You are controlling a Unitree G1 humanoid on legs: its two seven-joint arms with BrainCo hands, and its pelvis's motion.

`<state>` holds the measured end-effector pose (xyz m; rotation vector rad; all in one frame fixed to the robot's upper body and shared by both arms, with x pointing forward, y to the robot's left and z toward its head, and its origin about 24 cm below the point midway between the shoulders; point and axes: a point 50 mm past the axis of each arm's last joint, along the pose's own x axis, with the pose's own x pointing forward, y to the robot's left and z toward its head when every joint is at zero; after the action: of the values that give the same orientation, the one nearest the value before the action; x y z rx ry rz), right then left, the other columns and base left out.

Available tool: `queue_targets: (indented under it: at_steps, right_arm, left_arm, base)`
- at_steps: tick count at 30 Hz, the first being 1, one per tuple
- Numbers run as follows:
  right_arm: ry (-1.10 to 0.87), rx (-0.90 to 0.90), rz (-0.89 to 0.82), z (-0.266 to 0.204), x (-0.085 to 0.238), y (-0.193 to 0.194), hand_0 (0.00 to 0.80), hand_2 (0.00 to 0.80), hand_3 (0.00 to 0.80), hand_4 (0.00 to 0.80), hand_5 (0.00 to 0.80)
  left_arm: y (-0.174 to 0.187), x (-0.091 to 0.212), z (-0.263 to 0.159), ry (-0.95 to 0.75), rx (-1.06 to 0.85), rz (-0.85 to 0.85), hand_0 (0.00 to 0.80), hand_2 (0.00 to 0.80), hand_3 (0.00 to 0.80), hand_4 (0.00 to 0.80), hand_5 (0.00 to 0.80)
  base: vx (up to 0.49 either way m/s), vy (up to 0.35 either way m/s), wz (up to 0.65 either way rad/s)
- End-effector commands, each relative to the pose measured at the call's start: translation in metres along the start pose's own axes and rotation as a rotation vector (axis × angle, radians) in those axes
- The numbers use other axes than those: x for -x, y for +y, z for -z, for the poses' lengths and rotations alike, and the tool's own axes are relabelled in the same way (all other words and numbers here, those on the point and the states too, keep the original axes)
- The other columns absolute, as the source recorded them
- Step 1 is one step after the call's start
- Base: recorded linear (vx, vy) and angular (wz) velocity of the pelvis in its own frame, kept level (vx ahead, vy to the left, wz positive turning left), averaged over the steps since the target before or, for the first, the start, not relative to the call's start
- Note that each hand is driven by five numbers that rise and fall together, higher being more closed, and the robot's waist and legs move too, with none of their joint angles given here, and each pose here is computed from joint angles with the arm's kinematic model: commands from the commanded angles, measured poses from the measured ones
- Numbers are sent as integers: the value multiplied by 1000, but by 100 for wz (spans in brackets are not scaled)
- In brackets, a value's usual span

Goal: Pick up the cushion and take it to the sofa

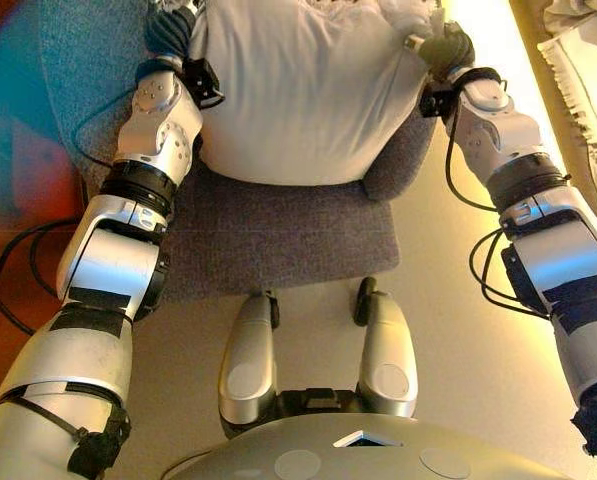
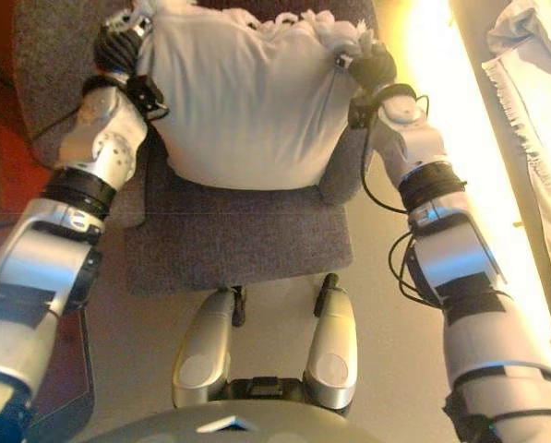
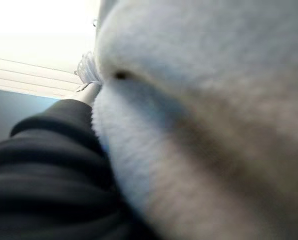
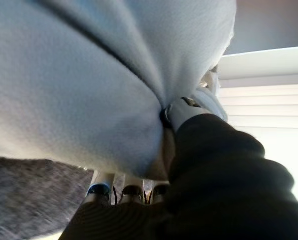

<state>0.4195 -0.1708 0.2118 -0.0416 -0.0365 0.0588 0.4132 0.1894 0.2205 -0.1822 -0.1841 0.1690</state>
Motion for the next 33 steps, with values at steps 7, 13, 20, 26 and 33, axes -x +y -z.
queue_targets:
  at_steps: [7,13,20,26,33]
  right_arm:
    - [14,-25,-107,-31,-12,19,0,0,0,0,0]
    - [-12,-20,-44,-42,-12,5,0,0,0,0,0]
    - [-5,-39,26,-36,-8,-17,0,0,0,0,0]
    - [-34,-86,72,-32,0,-48,0,0,0,0,0]
    - [-43,-96,121,-15,12,-73,0,0,0,0,0]
  left_arm:
    - [-16,-13,-30,-28,33,-15,0,0,0,0,0]
    - [-2,-17,-44,-65,-27,-72,0,0,0,0,0]
    - [32,-17,-60,-110,-132,-191,0,0,0,0,0]
    - [71,-12,-77,-167,-95,-293,0,0,0,0,0]
    - [108,-1,-75,-216,-186,-427,0,0,0,0,0]
  base:
    - [0,0,0]
    - [0,0,0]
    - [49,-5,-3]
    - [66,11,2]
    - [70,-5,9]
